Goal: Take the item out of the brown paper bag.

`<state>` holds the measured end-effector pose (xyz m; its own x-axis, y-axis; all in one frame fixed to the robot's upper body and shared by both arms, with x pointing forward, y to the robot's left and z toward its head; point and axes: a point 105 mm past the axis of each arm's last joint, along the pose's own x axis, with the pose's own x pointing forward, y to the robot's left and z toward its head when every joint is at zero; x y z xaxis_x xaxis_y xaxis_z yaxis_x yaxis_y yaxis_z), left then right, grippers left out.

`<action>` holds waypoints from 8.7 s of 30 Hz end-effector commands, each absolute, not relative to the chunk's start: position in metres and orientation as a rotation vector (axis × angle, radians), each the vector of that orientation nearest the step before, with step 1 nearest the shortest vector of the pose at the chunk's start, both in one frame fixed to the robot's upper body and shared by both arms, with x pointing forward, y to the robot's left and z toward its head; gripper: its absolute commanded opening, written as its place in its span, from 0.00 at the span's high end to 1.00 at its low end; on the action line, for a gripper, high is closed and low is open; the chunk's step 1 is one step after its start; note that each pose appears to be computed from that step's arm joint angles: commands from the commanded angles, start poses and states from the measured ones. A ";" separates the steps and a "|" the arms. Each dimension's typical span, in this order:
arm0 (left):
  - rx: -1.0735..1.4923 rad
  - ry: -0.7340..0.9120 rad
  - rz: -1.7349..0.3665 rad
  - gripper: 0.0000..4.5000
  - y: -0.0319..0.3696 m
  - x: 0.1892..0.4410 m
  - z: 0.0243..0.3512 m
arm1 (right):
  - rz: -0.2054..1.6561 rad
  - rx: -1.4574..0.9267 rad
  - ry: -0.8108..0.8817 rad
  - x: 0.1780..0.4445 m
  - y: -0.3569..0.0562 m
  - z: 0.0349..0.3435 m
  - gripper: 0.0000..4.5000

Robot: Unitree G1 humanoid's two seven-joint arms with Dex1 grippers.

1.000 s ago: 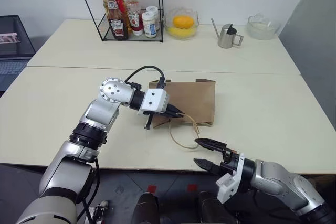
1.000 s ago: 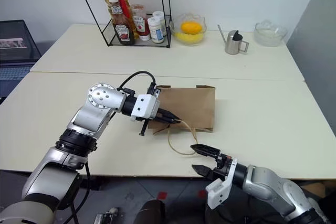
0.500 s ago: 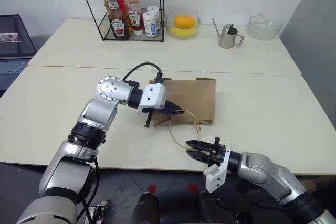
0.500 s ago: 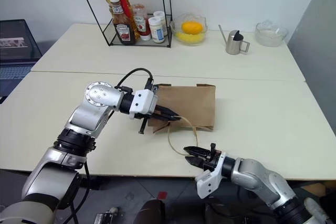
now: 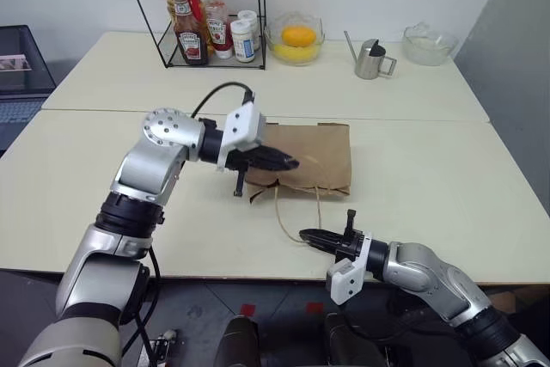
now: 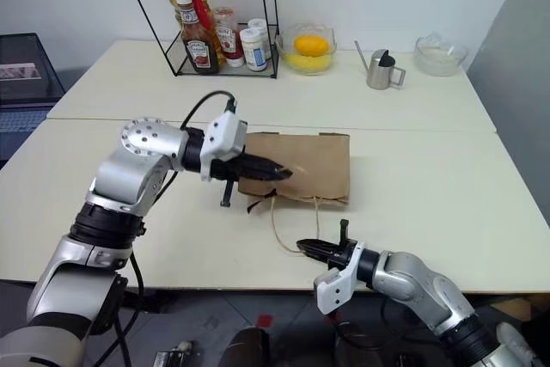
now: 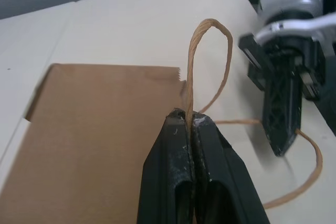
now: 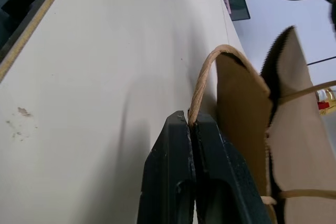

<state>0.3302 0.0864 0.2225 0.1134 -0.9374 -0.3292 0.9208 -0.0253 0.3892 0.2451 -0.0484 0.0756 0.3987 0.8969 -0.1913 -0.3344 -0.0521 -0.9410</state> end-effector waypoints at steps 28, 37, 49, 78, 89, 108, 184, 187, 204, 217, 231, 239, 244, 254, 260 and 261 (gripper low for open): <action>0.508 -0.243 -1.317 1.00 0.080 0.362 0.309 | 1.308 -1.215 -0.325 0.224 -0.056 0.036 0.99; 0.426 -0.244 -1.330 1.00 0.075 0.357 0.322 | 1.231 -1.179 -0.333 0.231 -0.059 0.058 0.95; 0.406 -0.228 -1.379 1.00 0.070 0.349 0.316 | 1.192 -1.135 -0.394 0.214 -0.073 0.097 0.34; 0.411 -0.202 -1.432 1.00 0.067 0.344 0.302 | 0.997 -0.936 -0.368 0.270 -0.038 0.199 0.01; 0.410 -0.206 -1.438 1.00 0.065 0.343 0.302 | 0.937 -1.036 -0.203 0.299 -0.024 0.190 0.01; 0.412 -0.202 -1.443 1.00 0.064 0.343 0.301 | 0.822 -1.341 -0.078 0.348 -0.001 0.167 0.01; 0.479 -0.211 -1.389 1.00 0.071 0.360 0.292 | 0.968 -0.913 -0.560 0.256 -0.021 0.254 0.47; 0.479 -0.210 -1.390 1.00 0.070 0.360 0.291 | 0.965 -0.885 -0.585 0.248 -0.025 0.262 0.47; 0.488 -0.209 -1.382 1.00 0.067 0.371 0.283 | 0.705 -0.576 -0.442 0.240 -0.097 0.335 0.47; 0.491 -0.224 -1.393 1.00 0.064 0.372 0.281 | 0.470 -0.817 0.050 0.254 -0.199 0.269 0.47; 0.488 -0.243 -1.390 1.00 0.062 0.367 0.282 | 0.430 -1.310 0.262 0.327 -0.223 0.173 0.47; 0.483 -0.242 -1.378 1.00 0.065 0.365 0.281 | 0.463 -1.310 0.338 0.325 -0.223 0.143 0.47; 0.482 -0.240 -1.377 1.00 0.065 0.364 0.281 | 0.451 -1.293 0.346 0.322 -0.225 0.144 0.17; 0.473 -0.247 -1.329 1.00 0.067 0.372 0.286 | 0.505 -1.098 0.186 0.303 -0.202 0.196 0.00; 0.450 -0.268 -1.188 1.00 0.072 0.394 0.296 | 0.576 -0.914 0.084 0.287 -0.179 0.225 0.00; 0.450 -0.272 -1.165 1.00 0.073 0.398 0.297 | 0.585 -0.894 0.079 0.285 -0.176 0.227 0.00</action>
<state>0.3949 0.0714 0.2790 0.3415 -0.9365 -0.0797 0.8619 0.2782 0.4240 0.2911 -0.1819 0.2136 0.8421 0.4176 -0.3412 -0.5219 0.4715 -0.7109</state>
